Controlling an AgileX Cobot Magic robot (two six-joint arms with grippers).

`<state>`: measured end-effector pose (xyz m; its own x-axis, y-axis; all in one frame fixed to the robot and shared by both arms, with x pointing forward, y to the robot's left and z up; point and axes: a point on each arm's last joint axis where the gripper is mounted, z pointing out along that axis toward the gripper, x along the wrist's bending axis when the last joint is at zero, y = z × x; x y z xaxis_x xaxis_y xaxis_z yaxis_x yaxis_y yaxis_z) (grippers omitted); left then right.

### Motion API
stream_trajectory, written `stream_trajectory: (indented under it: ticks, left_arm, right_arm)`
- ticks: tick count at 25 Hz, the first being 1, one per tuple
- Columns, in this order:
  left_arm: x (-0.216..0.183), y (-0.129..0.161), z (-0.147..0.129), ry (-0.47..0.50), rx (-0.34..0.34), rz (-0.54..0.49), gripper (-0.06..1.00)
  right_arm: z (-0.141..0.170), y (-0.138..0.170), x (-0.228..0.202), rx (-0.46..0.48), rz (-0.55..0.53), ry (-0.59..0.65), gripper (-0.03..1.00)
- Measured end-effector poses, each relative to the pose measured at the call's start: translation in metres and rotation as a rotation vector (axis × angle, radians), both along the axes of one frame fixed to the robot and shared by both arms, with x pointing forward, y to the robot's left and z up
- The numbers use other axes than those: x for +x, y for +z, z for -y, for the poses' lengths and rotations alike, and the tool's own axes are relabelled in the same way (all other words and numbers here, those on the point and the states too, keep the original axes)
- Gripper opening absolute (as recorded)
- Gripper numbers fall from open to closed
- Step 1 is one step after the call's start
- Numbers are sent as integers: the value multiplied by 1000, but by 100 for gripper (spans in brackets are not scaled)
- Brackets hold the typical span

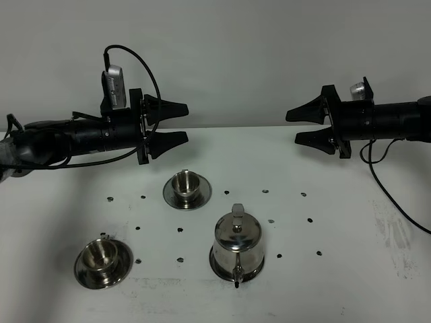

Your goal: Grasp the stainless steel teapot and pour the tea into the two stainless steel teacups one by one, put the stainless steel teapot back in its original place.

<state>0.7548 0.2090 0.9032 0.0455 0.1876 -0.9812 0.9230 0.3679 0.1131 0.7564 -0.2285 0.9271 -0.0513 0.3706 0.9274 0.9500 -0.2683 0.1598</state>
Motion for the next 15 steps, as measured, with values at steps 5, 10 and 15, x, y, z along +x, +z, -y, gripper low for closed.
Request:
stream_trajectory:
  ticks: [5, 10, 15]
  left_arm:
    - [0, 0, 0, 0, 0, 0, 65]
    - [0, 0, 0, -6, 15, 37, 65]
    - [0, 10, -3, -24, 183, 176, 61]
  right_arm:
    - [0, 0, 0, 0, -1, 0, 57]
    - [0, 1, 0, -6, 21, 12, 57]
    - [0, 27, 8, -101, 243, 112, 55]
